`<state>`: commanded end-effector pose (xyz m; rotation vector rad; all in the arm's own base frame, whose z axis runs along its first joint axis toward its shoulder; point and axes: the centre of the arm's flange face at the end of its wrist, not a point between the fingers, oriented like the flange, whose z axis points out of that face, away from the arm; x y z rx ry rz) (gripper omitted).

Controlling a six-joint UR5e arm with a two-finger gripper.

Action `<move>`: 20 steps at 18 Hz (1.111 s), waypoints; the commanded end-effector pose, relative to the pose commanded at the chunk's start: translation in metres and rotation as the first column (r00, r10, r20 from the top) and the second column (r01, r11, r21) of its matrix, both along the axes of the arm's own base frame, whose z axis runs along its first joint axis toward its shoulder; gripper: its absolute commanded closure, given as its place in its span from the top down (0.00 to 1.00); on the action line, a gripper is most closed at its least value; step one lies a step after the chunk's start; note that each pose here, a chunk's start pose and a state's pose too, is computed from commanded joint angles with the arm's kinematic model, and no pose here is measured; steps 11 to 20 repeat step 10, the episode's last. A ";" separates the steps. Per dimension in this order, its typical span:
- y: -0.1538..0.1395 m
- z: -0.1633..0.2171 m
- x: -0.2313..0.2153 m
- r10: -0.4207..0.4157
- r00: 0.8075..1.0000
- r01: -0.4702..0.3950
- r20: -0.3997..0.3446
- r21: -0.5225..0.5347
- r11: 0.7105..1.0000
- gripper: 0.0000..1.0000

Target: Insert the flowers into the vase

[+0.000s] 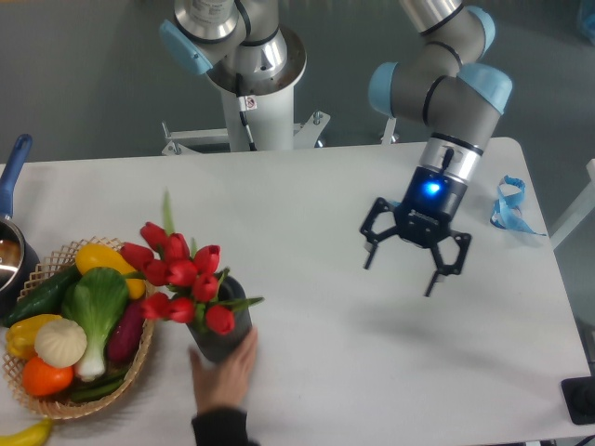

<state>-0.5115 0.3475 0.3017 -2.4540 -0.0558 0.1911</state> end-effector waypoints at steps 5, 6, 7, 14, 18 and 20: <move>0.015 0.005 0.001 0.018 0.993 -0.049 -0.119 -0.259 0.965 1.00; 0.018 0.005 0.003 -0.009 0.993 -0.027 -0.121 -0.293 0.956 1.00; 0.015 0.000 0.006 -0.049 0.991 0.006 -0.121 -0.334 0.943 1.00; 0.012 -0.002 0.017 -0.134 0.985 0.071 -0.110 -0.450 0.890 1.00; 0.012 -0.002 0.017 -0.134 0.985 0.071 -0.110 -0.450 0.890 1.00; 0.012 -0.002 0.017 -0.134 0.985 0.071 -0.110 -0.450 0.890 1.00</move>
